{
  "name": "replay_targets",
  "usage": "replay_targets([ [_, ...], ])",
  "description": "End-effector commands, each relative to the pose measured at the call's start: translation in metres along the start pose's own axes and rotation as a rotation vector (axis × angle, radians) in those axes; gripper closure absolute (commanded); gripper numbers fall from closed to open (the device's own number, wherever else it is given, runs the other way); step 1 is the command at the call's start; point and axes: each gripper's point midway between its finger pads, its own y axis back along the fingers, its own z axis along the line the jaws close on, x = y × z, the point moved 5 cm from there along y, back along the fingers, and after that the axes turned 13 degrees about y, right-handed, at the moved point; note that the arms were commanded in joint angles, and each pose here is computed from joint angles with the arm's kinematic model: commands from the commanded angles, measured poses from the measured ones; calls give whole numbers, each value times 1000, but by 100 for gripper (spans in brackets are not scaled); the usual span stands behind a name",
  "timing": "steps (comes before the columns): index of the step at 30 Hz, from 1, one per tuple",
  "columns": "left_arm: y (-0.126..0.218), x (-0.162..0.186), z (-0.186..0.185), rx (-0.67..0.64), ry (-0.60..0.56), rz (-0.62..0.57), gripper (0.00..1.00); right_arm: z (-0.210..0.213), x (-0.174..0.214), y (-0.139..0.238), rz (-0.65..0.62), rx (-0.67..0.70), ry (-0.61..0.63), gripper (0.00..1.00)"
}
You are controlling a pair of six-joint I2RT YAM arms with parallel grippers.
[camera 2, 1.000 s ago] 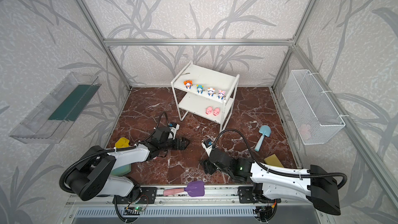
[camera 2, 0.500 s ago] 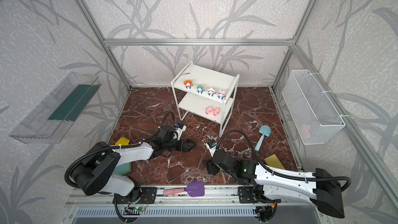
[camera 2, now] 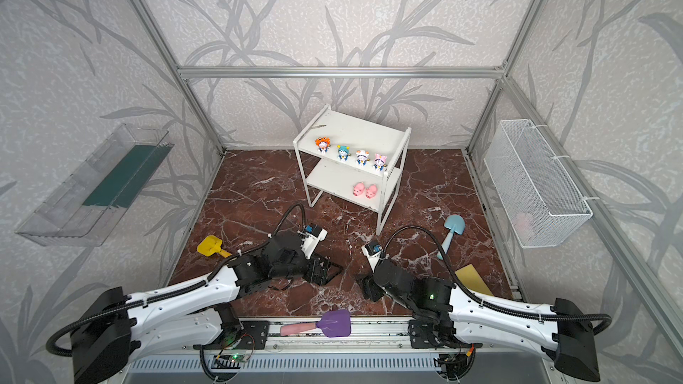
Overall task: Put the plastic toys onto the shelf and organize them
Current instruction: 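Lower the open left gripper over the pink pig near the robot, then shift the left gripper to center its fingers around the pink pig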
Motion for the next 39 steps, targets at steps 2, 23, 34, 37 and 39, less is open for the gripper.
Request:
replay_targets([
  [2,13,-4,15,-127,-5,-52,1,-6,8,4,8,30,0,28],
  [23,-40,20,43,-160,80,93,1,-7,15,6,18,16,-12,28],
  [34,-23,44,74,-267,113,112,1,-6,15,2,12,12,-8,28],
  [37,-9,43,78,-309,108,75,1,-5,15,1,2,9,-12,28],
  [39,-2,41,79,-313,103,34,1,-5,15,0,1,4,-8,28],
])
